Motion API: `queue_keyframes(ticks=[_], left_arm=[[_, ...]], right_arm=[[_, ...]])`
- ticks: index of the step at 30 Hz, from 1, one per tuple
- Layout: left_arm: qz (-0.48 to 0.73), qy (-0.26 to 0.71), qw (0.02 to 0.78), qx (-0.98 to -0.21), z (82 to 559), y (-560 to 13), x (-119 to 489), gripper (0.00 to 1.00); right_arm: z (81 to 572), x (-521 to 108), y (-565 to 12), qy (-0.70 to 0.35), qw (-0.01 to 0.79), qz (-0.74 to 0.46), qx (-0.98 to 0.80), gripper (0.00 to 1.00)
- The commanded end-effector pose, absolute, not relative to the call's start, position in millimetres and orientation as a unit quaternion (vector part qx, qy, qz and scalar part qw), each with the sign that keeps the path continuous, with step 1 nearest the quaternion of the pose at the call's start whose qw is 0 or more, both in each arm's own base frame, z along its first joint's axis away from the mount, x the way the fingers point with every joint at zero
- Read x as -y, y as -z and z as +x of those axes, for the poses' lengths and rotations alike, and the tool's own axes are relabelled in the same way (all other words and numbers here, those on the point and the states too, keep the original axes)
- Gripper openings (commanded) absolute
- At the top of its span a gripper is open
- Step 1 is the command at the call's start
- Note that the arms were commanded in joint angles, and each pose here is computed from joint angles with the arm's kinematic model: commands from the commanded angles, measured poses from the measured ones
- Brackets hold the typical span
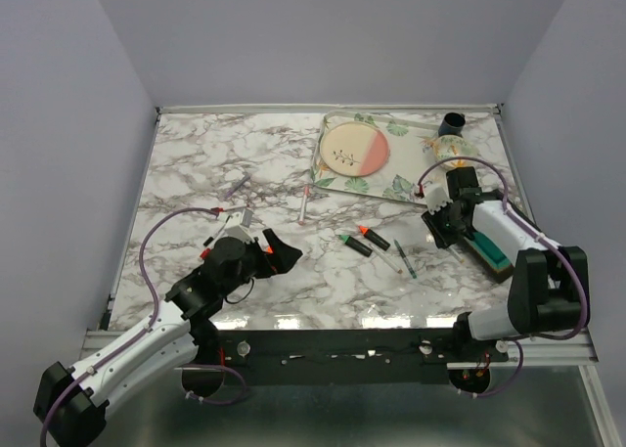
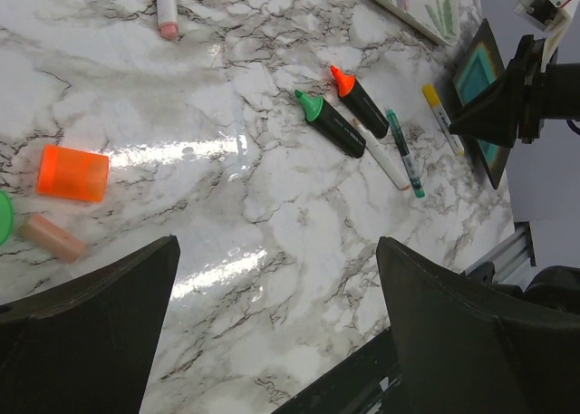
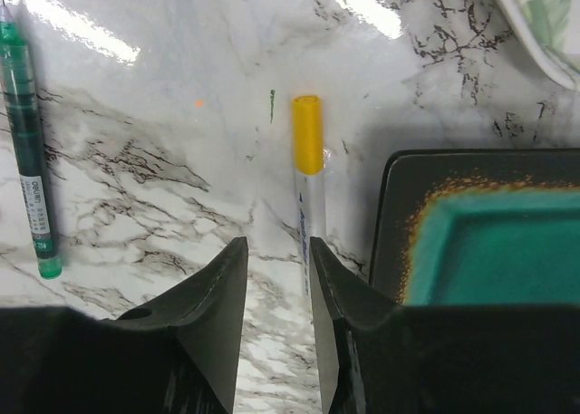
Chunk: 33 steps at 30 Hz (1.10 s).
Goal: Open the pen caps
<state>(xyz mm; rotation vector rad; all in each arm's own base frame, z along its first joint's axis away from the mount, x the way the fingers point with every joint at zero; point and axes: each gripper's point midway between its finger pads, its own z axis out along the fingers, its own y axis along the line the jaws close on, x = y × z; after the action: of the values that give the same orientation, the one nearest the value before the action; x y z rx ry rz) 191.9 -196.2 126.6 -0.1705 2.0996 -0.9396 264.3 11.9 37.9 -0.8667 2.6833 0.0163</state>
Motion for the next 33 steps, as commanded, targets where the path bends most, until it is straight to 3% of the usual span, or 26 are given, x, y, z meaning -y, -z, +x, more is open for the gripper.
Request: queue_keyframes(ticks=[1,12,17,23,33], left_arm=[[-0.062,0.391,0.409,-0.822,192,-133,202,0.99],[-0.061,0.397,0.408,-0.82,194,-134,206,0.99],[-0.059,0.412,0.411,-0.811,197,-139,213,0.99],[-0.077,0.489,0.39,-0.776,203,-149,241,0.99],[-0.083,0.598,0.344,-0.719,238,-176,316,0.99]], right_arm=[[272,-7,-41,0.002,0.18,-0.297,-0.938,0.41],[259,0,-16,-0.013,0.117,-0.28,-0.953,0.38],[248,-11,-9,-0.053,0.094,-0.288,-0.951,0.17],[247,-30,-17,-0.106,0.103,-0.292,-0.945,0.01],[242,-94,-79,-0.272,0.188,-0.32,-0.888,0.01]])
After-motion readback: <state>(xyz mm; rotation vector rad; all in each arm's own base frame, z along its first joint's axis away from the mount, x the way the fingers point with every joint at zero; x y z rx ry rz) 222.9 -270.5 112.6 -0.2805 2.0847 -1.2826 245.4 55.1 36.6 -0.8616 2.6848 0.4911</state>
